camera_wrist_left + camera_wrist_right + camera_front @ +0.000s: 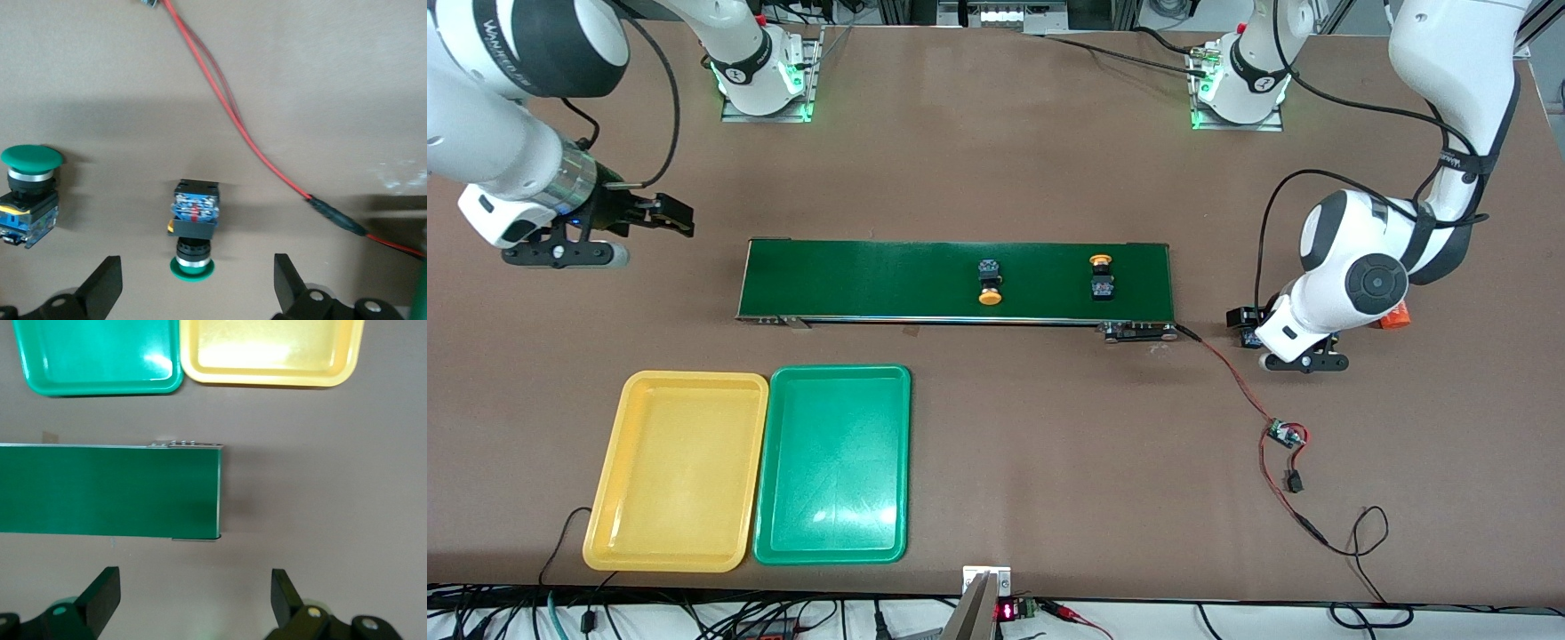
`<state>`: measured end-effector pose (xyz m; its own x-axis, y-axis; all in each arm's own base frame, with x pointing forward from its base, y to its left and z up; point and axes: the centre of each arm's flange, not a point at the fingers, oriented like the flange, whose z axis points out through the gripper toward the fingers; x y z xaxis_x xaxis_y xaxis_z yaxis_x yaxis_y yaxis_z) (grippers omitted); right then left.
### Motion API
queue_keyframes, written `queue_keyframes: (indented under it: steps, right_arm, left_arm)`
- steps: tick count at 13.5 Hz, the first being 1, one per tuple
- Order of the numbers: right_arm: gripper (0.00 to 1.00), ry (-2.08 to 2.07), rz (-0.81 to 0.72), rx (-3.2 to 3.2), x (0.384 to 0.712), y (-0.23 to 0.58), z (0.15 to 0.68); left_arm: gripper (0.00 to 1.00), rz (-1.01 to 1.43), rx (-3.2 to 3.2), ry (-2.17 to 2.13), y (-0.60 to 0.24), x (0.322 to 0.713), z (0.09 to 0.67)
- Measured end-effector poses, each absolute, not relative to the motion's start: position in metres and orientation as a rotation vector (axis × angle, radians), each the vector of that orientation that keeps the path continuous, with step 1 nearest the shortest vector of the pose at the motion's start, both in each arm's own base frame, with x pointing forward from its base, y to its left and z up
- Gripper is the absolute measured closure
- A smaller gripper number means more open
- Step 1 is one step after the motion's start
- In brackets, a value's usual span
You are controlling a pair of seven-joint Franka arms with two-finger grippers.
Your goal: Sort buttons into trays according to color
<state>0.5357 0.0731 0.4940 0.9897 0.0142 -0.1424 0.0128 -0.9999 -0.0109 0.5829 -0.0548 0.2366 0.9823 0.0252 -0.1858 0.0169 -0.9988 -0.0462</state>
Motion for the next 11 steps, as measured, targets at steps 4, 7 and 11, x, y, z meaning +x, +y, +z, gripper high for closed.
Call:
queue_keyframes:
  steps: [4,7,11]
  right_arm:
    - [0.00,0.000,0.249,-3.133,0.529,0.102,0.488]
    - [0.00,0.005,0.256,-3.135,0.528,0.106,0.486]
    - [0.00,0.009,0.259,-3.136,0.529,0.104,0.485]
  left_arm:
    - [0.00,0.240,-3.107,-0.059,-0.041,0.588,0.217]
    - [0.00,0.225,-3.127,-0.061,-0.042,0.589,0.197]
    - [0.00,0.251,-3.134,-0.063,-0.043,0.587,0.180]
